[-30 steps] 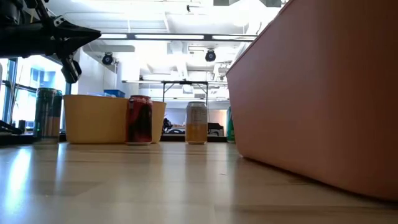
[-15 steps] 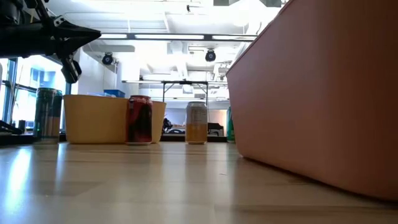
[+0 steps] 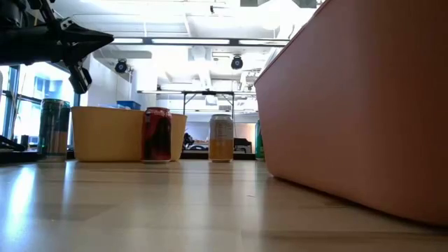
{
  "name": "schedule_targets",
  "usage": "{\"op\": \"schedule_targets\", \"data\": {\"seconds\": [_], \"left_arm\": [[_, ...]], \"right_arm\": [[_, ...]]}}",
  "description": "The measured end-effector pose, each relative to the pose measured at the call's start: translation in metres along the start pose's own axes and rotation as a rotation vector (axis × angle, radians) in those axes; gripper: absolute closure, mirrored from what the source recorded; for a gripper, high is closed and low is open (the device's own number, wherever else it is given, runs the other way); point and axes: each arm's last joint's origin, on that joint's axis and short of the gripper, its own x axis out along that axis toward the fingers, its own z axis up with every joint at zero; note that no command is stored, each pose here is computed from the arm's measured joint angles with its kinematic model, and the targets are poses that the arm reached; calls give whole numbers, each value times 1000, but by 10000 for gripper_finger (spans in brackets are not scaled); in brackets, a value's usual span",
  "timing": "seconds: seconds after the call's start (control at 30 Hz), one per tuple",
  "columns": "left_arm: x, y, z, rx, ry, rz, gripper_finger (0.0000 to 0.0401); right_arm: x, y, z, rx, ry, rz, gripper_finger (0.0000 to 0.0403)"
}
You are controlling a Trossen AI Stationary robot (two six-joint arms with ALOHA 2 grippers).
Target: Sort soda cans
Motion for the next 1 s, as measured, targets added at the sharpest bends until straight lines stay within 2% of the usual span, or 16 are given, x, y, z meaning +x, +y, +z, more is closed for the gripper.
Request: {"op": "schedule_targets", "data": {"seconds": [0.27, 0.3, 0.37, 0.43, 0.5, 0.53, 0.57, 0.6, 0.7, 0.77, 0.83, 0.9, 1.0], "left_arm": [[0, 0, 0, 0, 0, 0, 400], [0, 0, 0, 0, 0, 0, 400], [0, 0, 0, 0, 0, 0, 400], [0, 0, 0, 0, 0, 1, 400], [0, 0, 0, 0, 0, 0, 400], [0, 0, 0, 0, 0, 0, 400], [0, 0, 0, 0, -1, 0, 400], [0, 0, 0, 0, 1, 1, 400], [0, 0, 0, 2, -10, 9, 400], [0, 0, 4, 29, -89, 58, 400], [-1, -1, 10, -4, -214, 107, 400], [-3, -3, 16, -88, -337, 127, 400], [-5, -5, 23, -182, -487, 144, 400]], "right_arm": [[0, 0, 0, 0, -1, -1, 402], [0, -1, 1, 1, -14, -23, 402], [0, -3, 5, 42, -99, -143, 402], [-3, -4, 18, 261, -291, -231, 402], [-8, -6, 31, 556, -548, -333, 402], [-11, -7, 35, 693, -646, -346, 402], [-12, -7, 38, 762, -701, -336, 402], [-13, -7, 41, 780, -728, -310, 402], [-16, 0, 53, 735, -727, -128, 402], [-19, 8, 68, 641, -727, 14, 402], [-25, 18, 89, 510, -756, 124, 402], [-26, 27, 108, 383, -752, 162, 402], [-21, 39, 133, 236, -700, 141, 402]]}}
